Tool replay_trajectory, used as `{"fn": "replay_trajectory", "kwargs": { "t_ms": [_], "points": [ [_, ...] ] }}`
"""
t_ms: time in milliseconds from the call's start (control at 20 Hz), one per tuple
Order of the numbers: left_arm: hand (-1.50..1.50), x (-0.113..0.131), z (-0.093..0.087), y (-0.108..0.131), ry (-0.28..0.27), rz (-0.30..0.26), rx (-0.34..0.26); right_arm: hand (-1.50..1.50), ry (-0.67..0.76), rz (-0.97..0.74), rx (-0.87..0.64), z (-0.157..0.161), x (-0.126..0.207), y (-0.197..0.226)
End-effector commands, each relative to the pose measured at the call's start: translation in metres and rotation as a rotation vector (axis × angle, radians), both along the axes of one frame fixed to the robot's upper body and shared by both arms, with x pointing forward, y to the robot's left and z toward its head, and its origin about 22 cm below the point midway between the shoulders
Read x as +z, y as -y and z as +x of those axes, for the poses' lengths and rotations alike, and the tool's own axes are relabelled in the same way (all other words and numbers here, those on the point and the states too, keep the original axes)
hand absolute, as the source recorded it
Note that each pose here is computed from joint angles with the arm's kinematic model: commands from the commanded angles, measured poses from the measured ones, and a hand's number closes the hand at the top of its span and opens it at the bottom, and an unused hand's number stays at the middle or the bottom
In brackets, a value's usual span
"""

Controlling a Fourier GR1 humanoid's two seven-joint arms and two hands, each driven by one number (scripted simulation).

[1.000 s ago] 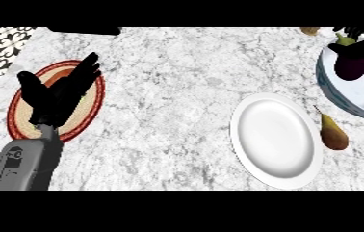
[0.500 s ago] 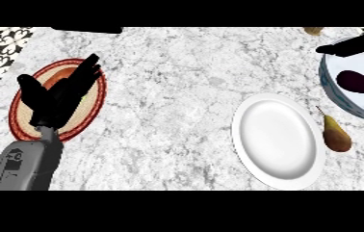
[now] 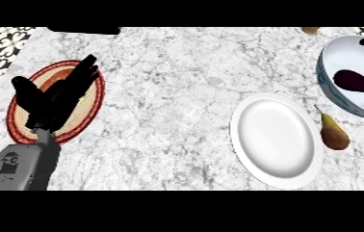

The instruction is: Pick the eggplant from the plate and place it in the bowl

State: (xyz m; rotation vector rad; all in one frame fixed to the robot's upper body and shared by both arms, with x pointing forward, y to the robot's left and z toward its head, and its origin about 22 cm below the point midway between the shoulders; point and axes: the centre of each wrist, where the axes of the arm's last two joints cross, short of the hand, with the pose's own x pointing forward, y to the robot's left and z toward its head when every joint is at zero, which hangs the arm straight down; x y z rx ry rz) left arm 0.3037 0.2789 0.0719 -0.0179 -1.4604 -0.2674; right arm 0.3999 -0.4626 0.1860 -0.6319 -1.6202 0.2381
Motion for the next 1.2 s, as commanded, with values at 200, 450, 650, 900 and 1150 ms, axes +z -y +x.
{"fn": "replay_trajectory", "kwargs": {
  "t_ms": [200,450,650,900,1150],
  "points": [
    [0.0,-0.007,-0.002,-0.002,-0.016,0.001,0.04,-1.5,0.097,-0.072,0.026,-0.07,0.007,0.083],
    [0.0,-0.004,0.005,-0.008,-0.011,-0.013,0.052,-1.5,0.189,-0.06,0.156,-0.107,0.047,0.116],
    [0.0,-0.008,-0.011,-0.019,-0.029,0.006,0.056,-1.5,0.249,0.027,0.218,-0.145,0.058,0.143],
    [0.0,-0.012,-0.018,-0.022,-0.052,-0.003,0.07,-1.5,0.247,0.182,0.354,-0.162,0.027,0.152],
    [0.0,-0.009,-0.018,-0.029,-0.051,0.004,0.097,1.5,0.247,0.244,0.392,-0.183,0.028,0.163]
  ]
}}
